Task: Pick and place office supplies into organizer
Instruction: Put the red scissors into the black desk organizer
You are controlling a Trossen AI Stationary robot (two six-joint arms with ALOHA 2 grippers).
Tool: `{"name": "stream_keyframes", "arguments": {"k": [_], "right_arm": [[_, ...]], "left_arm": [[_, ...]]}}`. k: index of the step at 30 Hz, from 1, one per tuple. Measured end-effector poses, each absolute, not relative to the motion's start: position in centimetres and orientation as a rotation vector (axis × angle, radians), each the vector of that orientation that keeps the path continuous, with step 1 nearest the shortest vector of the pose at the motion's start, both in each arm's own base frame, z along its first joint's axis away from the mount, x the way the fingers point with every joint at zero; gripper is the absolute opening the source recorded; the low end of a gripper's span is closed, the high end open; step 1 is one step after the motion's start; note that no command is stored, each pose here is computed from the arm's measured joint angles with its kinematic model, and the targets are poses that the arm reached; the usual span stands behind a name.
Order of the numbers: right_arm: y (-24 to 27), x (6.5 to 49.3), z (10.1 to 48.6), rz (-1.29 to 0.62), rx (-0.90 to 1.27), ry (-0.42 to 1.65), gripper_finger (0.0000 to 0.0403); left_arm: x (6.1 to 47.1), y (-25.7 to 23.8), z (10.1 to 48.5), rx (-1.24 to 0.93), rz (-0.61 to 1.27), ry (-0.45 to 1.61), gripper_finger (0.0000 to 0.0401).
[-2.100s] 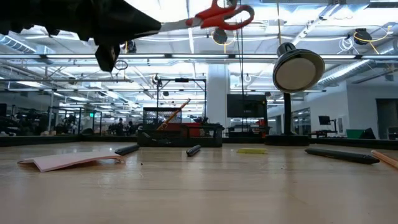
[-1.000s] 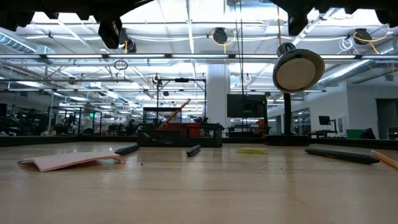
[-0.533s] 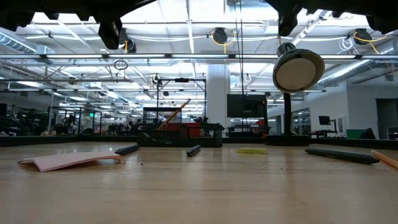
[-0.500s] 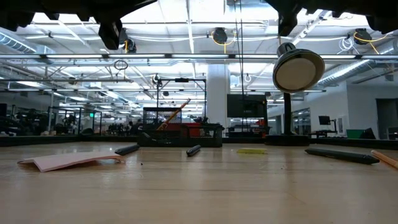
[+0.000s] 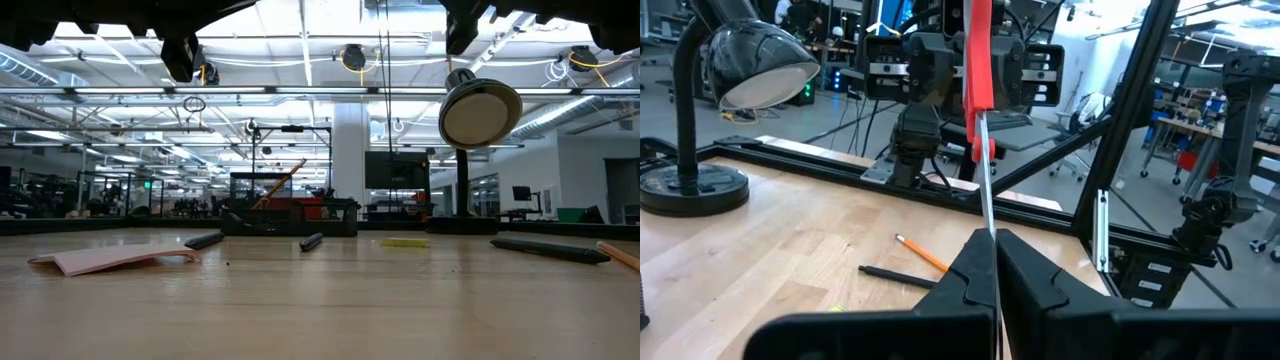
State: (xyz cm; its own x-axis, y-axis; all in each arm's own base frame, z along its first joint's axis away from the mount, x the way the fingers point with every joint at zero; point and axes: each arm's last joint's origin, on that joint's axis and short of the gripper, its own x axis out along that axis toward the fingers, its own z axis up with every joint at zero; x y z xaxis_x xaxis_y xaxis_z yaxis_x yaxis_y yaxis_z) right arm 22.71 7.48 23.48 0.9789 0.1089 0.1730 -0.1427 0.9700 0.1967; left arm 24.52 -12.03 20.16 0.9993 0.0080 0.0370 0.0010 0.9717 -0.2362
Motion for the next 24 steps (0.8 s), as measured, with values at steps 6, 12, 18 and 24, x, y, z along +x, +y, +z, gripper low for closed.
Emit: {"name": "stream_keyframes", "arguments": {"k": [6,12,18,24], "right_arm": [[7.5,22.8,23.7,0.121,0.191,-0.168,0.0130],[7.1,23.3,23.7,0.102,0.201,-0.169,0.0130],[6.5,24.1,23.1,0.093,0.218,-0.160,0.0130],[6.5,24.5,22.9,0.117,0.215,-0.158,0.0115]], "left_arm": [[24.8,-11.5,20.1,-0.287,0.011,-0.037,0.0000],[25.0,-11.1,20.1,-0.289,0.000,-0.028,0.0000],[25.1,-10.9,20.0,-0.304,0.001,-0.024,0.0000],[25.1,-10.9,20.0,-0.306,0.000,-0.024,0.0000]]}}
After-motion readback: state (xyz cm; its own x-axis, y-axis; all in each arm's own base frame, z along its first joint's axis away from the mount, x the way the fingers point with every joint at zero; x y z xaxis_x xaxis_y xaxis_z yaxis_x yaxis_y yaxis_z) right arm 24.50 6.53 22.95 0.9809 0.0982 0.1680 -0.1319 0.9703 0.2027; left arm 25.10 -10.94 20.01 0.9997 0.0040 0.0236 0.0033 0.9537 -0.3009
